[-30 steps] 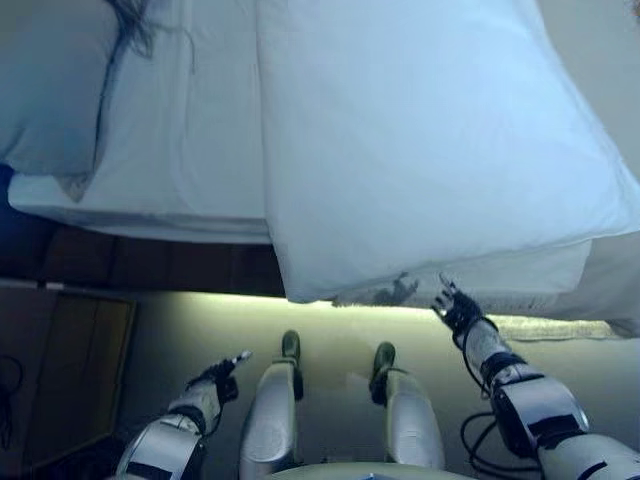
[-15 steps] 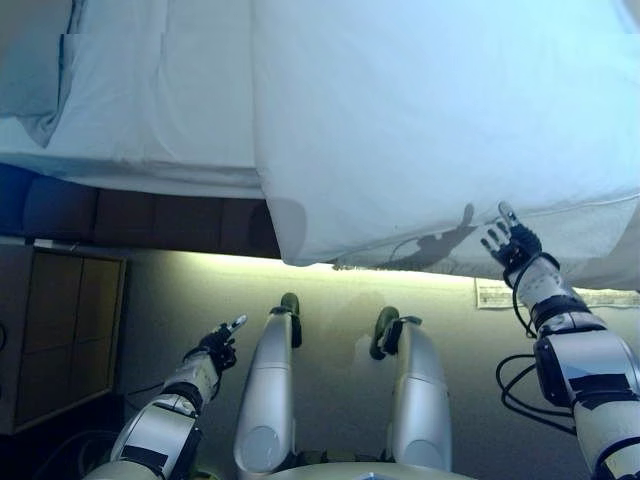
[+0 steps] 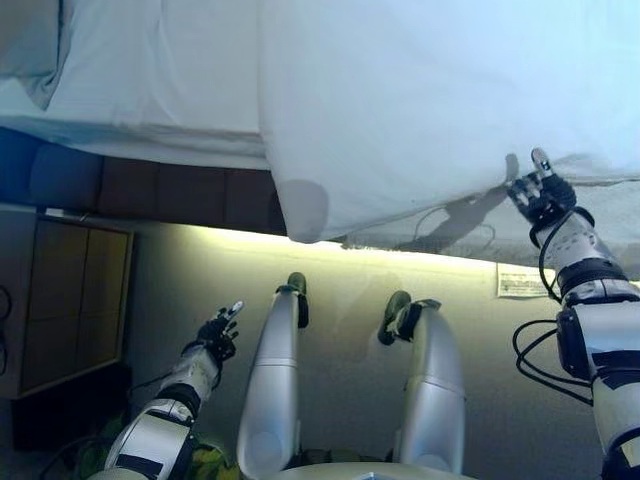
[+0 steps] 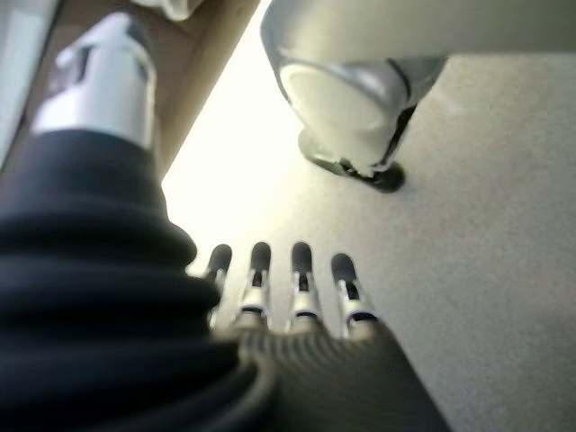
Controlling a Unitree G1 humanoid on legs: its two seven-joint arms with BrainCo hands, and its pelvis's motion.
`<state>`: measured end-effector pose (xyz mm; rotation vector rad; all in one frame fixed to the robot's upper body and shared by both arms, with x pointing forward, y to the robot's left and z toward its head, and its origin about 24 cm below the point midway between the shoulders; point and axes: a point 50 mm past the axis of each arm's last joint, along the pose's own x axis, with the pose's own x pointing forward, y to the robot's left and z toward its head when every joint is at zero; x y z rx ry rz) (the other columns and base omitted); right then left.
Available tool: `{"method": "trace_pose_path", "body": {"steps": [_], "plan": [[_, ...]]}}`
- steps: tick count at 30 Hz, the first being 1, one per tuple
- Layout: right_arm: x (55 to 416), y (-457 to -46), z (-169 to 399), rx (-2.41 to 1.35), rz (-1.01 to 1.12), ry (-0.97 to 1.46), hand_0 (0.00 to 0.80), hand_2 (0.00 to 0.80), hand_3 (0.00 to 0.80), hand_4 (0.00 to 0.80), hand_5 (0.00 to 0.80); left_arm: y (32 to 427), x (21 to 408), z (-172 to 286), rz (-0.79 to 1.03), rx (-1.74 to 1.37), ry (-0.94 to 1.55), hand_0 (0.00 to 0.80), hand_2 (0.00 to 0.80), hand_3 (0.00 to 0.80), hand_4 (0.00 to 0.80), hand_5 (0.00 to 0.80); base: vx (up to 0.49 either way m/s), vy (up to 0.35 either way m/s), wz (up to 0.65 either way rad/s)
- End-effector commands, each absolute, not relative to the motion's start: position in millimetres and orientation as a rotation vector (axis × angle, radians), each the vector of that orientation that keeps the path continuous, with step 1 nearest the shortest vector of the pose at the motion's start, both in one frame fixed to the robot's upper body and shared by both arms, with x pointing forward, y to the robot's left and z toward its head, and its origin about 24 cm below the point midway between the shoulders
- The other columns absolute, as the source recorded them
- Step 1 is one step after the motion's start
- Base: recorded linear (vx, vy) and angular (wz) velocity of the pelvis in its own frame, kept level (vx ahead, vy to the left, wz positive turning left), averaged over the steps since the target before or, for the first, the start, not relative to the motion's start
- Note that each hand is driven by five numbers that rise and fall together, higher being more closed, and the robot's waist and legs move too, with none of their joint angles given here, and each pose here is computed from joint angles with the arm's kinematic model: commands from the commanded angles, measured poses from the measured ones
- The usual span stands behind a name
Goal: Make the bed neatly
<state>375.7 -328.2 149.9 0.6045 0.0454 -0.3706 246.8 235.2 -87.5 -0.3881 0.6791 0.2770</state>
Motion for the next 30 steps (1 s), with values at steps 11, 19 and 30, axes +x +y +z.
{"method": "trace_pose_path", "body": {"steps": [11, 19, 30], "plan": [[387.4, -316.4, 214.8, 0.498, -0.179, -0.15, 0.8, 0.8, 0.8, 0.8, 0.8, 248.4, 192.7, -115.5, 0.31, -0.365, 0.778, 0.0, 0.0, 0.0, 0.0, 0.0, 0.011, 0.008, 0.0], [381.8, -307.1, 165.9, 0.542, -0.046, -0.012, 0.8, 0.8, 0.8, 0.8, 0.8, 241.1, 185.0, -121.4, 0.236, -0.281, 0.832, 0.0, 0.0, 0.0, 0.0, 0.0, 0.073, 0.027, -0.01], [380.5, -268.1, 108.9, 0.56, 0.049, 0.156, 0.8, 0.8, 0.8, 0.8, 0.8, 260.5, 212.3, -101.8, 0.322, -0.324, 0.75, 0.0, 0.0, 0.0, 0.0, 0.0, 0.103, 0.011, 0.0]]}}
